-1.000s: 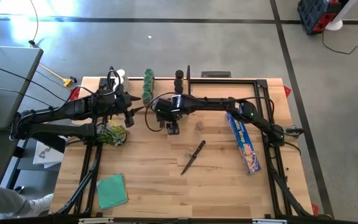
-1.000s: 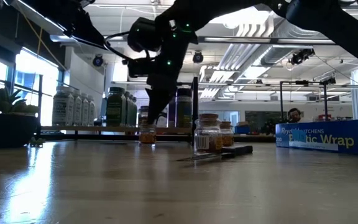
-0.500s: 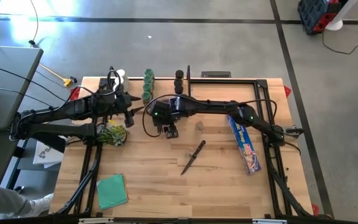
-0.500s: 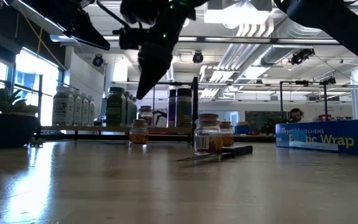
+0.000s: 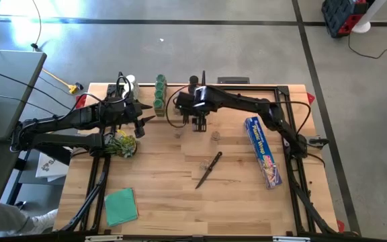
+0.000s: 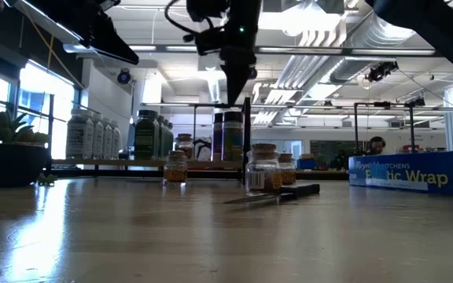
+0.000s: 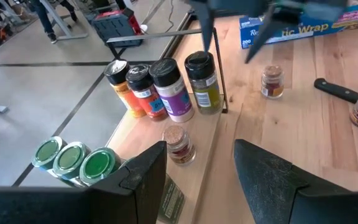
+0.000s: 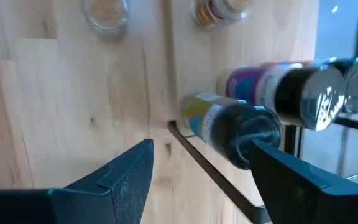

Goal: Shelf spices
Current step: Put the brown lid seasoning bottle on the shelf

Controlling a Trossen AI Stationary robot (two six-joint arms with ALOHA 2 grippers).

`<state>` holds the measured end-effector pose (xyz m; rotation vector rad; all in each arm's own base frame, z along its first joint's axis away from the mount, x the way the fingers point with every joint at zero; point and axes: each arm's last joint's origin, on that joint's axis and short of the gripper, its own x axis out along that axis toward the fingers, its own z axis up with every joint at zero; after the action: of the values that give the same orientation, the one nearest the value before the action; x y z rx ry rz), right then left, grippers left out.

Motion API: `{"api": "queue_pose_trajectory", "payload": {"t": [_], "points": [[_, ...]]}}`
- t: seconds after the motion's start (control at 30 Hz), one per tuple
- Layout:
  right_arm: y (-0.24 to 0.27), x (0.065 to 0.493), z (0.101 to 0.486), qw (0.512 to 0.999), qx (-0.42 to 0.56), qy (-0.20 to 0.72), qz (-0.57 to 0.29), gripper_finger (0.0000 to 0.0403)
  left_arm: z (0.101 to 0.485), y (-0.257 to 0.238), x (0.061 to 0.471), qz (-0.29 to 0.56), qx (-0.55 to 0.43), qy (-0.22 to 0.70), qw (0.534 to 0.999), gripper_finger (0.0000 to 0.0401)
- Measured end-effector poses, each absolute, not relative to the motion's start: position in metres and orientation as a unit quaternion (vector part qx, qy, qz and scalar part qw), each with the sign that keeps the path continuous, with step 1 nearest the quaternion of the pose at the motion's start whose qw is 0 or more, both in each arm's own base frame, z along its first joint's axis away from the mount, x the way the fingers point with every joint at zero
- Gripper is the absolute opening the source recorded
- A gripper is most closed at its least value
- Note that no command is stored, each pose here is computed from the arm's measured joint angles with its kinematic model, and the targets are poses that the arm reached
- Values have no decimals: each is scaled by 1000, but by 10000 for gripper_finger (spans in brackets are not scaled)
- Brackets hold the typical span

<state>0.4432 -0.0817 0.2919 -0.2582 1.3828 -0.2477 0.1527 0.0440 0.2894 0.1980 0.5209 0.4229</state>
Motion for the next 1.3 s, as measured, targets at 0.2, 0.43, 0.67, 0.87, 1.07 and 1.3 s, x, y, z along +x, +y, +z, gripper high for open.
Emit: {"api": "queue_pose_trajectory", "payload": {"t": [0.2, 0.43, 0.67, 0.87, 1.07, 1.3], "points": [[-97, 443, 283, 756, -100, 635, -120, 254, 289, 44, 153, 208, 93, 254, 940, 183], [-107, 443, 282, 765, -80, 630, -108, 254, 290, 44, 153, 208, 96, 254, 940, 183], [-108, 445, 278, 766, -82, 631, -94, 254, 290, 44, 153, 208, 96, 254, 940, 183], [-108, 450, 278, 779, -88, 614, -93, 254, 290, 44, 153, 208, 96, 254, 940, 183], [-108, 451, 278, 782, -90, 609, -96, 254, 290, 44, 153, 208, 95, 254, 940, 183], [-109, 454, 279, 787, -106, 600, -100, 253, 290, 44, 153, 208, 93, 254, 940, 183]]}}
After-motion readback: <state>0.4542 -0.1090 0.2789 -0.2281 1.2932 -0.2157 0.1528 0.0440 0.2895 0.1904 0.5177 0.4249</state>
